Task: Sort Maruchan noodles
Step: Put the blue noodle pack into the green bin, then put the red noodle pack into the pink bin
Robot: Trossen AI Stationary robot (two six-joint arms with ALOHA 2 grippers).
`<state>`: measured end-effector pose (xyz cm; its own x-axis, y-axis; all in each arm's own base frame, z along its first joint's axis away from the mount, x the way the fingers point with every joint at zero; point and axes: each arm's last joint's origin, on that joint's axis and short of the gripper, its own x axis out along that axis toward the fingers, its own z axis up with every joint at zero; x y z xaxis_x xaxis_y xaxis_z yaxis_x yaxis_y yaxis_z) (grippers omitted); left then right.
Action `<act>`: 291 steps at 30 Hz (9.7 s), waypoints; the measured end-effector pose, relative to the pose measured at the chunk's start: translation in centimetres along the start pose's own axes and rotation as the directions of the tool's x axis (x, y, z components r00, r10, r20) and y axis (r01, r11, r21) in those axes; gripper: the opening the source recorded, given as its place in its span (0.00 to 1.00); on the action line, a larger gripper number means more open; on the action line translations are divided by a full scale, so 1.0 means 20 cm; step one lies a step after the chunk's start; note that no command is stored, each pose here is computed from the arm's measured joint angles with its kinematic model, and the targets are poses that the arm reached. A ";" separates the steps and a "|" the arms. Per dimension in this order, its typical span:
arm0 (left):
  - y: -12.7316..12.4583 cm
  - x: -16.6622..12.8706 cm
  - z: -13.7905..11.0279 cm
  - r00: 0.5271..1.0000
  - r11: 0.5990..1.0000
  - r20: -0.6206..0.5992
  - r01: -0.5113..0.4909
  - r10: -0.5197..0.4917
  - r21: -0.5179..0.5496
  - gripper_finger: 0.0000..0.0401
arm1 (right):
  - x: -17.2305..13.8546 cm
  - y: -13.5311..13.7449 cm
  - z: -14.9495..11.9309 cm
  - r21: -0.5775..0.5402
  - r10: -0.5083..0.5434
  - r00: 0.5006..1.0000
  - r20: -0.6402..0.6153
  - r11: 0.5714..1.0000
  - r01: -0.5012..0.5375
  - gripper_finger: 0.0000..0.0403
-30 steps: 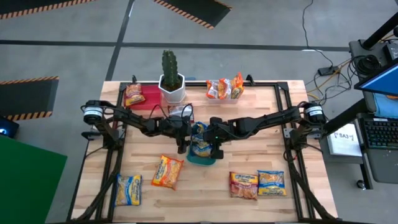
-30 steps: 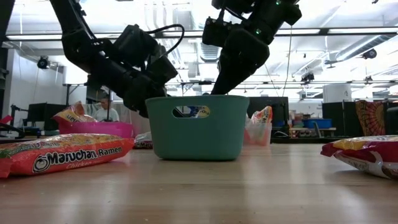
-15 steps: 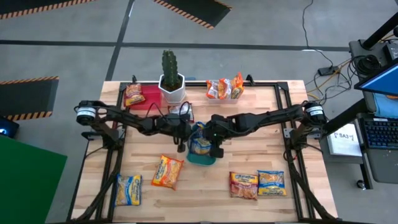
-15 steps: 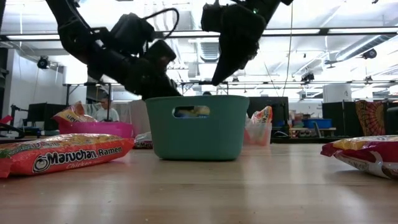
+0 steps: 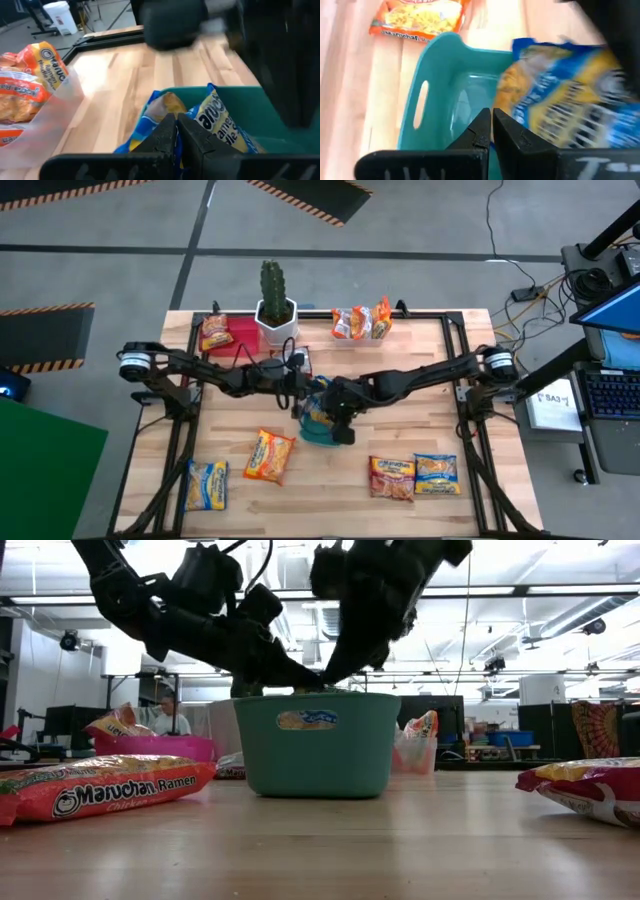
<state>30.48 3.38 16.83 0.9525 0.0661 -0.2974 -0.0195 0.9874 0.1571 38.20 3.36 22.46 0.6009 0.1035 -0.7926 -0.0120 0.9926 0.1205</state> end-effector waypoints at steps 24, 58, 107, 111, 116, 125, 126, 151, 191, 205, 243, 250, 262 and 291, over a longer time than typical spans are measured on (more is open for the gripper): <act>-0.04 -0.04 0.02 0.997 0.998 -0.047 0.055 -0.054 0.028 0.00 | 0.20 -0.09 -0.12 -0.015 -0.287 0.944 -0.163 0.957 0.289 0.02; -0.14 -0.43 0.26 0.988 0.988 -0.063 0.136 -0.141 -0.080 0.00 | -0.24 0.39 -0.24 0.246 0.308 0.904 -0.298 0.939 -0.239 0.02; -0.13 -0.43 0.31 0.991 0.981 0.038 0.130 -0.126 -0.145 0.00 | 0.03 0.49 -0.85 0.179 0.062 0.977 -0.202 0.983 -0.025 0.35; -0.13 -0.43 0.33 0.990 0.981 0.064 0.130 -0.122 -0.143 0.00 | 0.04 0.50 -0.83 0.144 0.083 0.984 -0.159 0.988 -0.060 0.19; -0.13 -0.43 0.33 0.990 0.981 0.079 0.130 -0.119 -0.142 0.00 | 0.00 0.51 -0.80 0.105 0.103 0.986 -0.133 0.990 -0.089 0.09; -0.13 -0.43 0.34 0.989 0.981 0.084 0.130 -0.119 -0.142 0.00 | -0.21 0.51 -0.69 0.081 0.154 0.987 0.044 0.984 -0.157 0.08; -0.13 -0.43 0.34 0.989 0.981 0.084 0.130 -0.119 -0.142 0.00 | -0.24 0.51 -0.68 0.070 0.154 0.985 0.080 0.985 -0.160 0.08; -0.13 -0.43 0.39 0.973 0.978 0.201 0.148 -0.117 -0.146 0.25 | -0.42 0.28 -0.28 0.153 -0.432 0.520 0.737 0.856 0.495 0.05; -0.14 -0.15 0.32 0.922 0.975 0.377 -0.003 0.089 -0.223 0.40 | -0.39 0.14 -0.20 0.242 -0.395 0.455 0.798 0.902 0.358 0.04; -0.14 -0.17 0.34 0.921 0.977 0.378 -0.008 0.091 -0.215 0.09 | -0.42 0.14 -0.19 0.265 -0.405 0.439 0.802 0.900 0.347 0.26; 0.26 -0.86 0.32 0.159 0.145 -0.182 -0.986 0.970 -0.087 0.04 | -0.77 -0.01 -0.27 0.221 -0.514 0.477 0.713 0.811 0.542 0.49; 0.42 -0.83 0.11 0.132 0.101 -0.388 -0.990 0.912 -0.100 0.04 | -0.77 -0.01 -0.27 0.206 -0.516 0.472 0.715 0.801 0.563 0.48; 0.58 -0.79 -0.14 0.145 0.096 -0.540 -0.988 0.829 -0.118 0.04 | -0.77 -0.01 -0.27 0.198 -0.517 0.474 0.713 0.796 0.572 0.49; 0.55 -0.73 -0.33 0.142 0.011 -0.671 -0.981 0.728 -0.196 0.09 | -0.75 -0.02 -0.28 0.209 -0.523 0.508 0.685 0.808 0.550 0.48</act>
<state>14.37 14.19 16.64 -0.0828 0.8244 -0.5600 -0.9937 -0.0258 0.1090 24.64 1.82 30.93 0.8587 -0.5093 -0.0566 0.4879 0.8463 -0.2140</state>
